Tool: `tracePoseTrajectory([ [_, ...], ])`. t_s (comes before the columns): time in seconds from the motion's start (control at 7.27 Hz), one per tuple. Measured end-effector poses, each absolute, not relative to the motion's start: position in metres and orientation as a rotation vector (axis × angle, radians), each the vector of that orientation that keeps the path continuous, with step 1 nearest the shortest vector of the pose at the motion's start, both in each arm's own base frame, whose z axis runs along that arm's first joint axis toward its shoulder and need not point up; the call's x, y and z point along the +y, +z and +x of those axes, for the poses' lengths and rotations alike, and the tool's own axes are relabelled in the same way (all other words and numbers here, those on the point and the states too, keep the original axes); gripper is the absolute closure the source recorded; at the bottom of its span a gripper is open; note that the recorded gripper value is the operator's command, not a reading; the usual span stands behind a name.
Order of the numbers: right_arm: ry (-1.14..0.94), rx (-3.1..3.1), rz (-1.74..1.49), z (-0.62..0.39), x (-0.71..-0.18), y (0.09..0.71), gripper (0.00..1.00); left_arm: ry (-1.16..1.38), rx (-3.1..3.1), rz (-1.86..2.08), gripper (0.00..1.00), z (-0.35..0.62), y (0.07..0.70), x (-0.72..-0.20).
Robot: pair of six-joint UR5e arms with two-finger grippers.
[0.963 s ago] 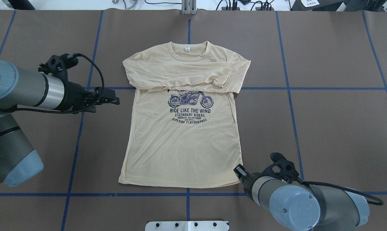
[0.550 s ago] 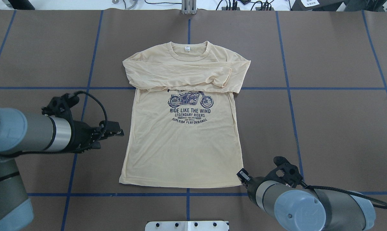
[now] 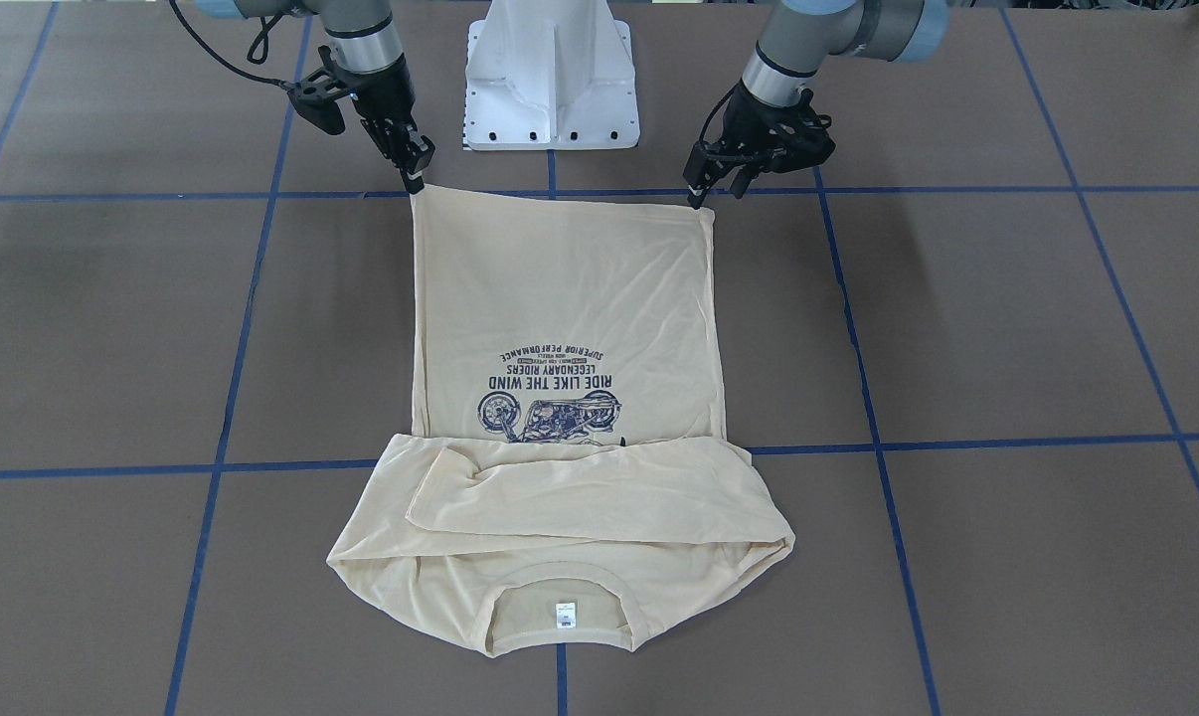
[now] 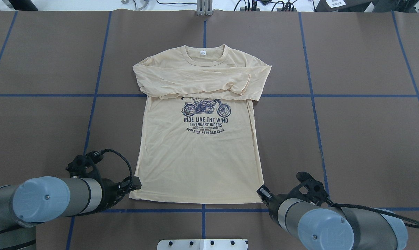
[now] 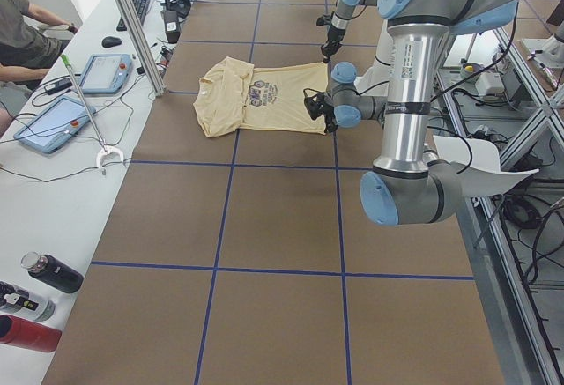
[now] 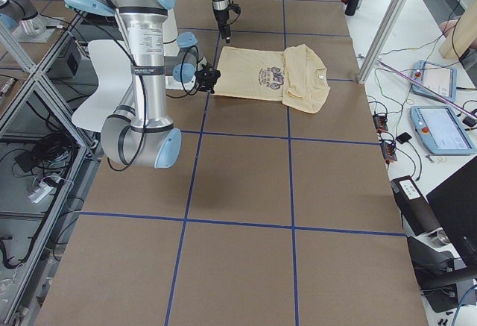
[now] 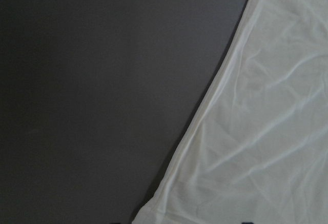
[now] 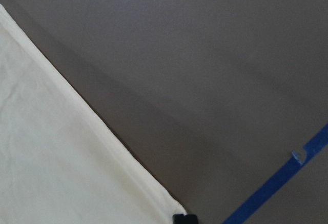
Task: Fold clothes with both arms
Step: 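Move the left gripper down to the other hem corner nearest the robot, then grasp both hem corners with the left and right grippers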
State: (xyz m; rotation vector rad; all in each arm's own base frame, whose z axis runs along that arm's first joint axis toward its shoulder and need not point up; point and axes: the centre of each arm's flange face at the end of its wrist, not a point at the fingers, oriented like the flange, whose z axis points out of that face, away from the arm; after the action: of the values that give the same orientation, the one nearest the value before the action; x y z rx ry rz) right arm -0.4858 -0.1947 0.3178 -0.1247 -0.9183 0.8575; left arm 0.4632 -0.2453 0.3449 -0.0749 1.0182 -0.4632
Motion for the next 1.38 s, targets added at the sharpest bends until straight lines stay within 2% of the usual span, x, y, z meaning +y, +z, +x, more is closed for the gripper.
tracePoseTrajectory([
  [0.28, 0.857, -0.919, -0.125, -0.486, -0.194, 0.317, 1.0, -0.458, 1.002, -0.073, 0.26, 0.471, 0.35, -0.244],
  [0.69, 0.857, -0.92, -0.124, -0.486, -0.194, 0.317, 1.0, -0.455, 0.992, -0.07, 0.41, 0.484, 0.354, -0.247],
  [1.38, 0.857, -0.921, -0.125, -0.486, -0.194, 0.316, 1.0, -0.453, 0.985, -0.069, 0.47, 0.486, 0.357, -0.247],
])
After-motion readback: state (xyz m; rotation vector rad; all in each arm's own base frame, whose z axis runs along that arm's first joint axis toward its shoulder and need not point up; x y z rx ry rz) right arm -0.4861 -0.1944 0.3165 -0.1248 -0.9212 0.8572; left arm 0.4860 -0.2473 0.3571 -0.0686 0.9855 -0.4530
